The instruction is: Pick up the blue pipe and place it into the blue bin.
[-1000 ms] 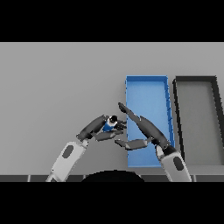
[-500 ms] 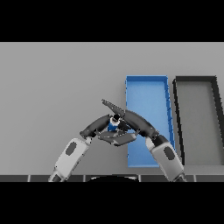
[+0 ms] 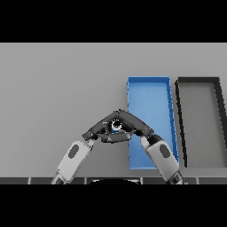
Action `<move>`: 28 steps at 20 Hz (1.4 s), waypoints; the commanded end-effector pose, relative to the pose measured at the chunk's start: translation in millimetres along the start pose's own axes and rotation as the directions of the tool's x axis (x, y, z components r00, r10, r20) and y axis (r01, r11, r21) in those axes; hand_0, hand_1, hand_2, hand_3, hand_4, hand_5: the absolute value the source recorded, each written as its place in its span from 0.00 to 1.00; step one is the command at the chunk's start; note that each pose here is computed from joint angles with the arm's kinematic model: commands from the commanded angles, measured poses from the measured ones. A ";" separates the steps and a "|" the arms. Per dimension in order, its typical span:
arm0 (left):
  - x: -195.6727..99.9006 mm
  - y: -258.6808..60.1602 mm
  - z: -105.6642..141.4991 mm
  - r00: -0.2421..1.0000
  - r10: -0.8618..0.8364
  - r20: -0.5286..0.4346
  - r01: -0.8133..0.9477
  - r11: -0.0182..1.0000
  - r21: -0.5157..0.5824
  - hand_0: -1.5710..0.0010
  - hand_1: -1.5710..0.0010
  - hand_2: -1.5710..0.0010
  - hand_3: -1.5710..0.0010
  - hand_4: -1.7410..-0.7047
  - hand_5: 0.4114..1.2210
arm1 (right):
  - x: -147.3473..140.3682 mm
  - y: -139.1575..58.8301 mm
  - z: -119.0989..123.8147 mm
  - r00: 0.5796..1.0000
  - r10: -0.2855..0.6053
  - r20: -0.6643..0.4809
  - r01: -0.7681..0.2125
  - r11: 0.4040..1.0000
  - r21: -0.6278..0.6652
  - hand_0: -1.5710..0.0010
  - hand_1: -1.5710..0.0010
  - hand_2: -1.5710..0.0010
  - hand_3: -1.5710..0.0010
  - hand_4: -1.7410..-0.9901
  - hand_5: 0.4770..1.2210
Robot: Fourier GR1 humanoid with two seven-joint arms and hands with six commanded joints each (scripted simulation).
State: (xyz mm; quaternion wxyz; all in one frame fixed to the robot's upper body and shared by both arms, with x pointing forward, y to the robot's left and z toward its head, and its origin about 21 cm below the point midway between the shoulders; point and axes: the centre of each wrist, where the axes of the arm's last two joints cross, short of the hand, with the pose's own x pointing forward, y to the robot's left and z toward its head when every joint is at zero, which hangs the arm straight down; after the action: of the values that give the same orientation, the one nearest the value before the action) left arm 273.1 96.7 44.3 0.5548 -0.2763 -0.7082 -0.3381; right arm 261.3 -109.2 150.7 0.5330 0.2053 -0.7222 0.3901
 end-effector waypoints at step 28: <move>-5.0 15.8 6.2 0.985 -0.058 -0.164 0.056 0.998 -0.015 0.97 0.97 0.97 0.98 0.74 0.21 | 2.6 9.6 -0.5 0.994 -0.037 0.100 0.044 0.996 -0.071 0.00 0.00 0.00 0.00 0.32 1.00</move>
State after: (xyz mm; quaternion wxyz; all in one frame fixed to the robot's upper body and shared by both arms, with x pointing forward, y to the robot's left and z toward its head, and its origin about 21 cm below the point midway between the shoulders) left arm 282.7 111.5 41.2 0.5999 -0.2299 -0.6661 -0.3790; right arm 253.9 -102.7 149.8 0.5106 0.2198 -0.7574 0.3424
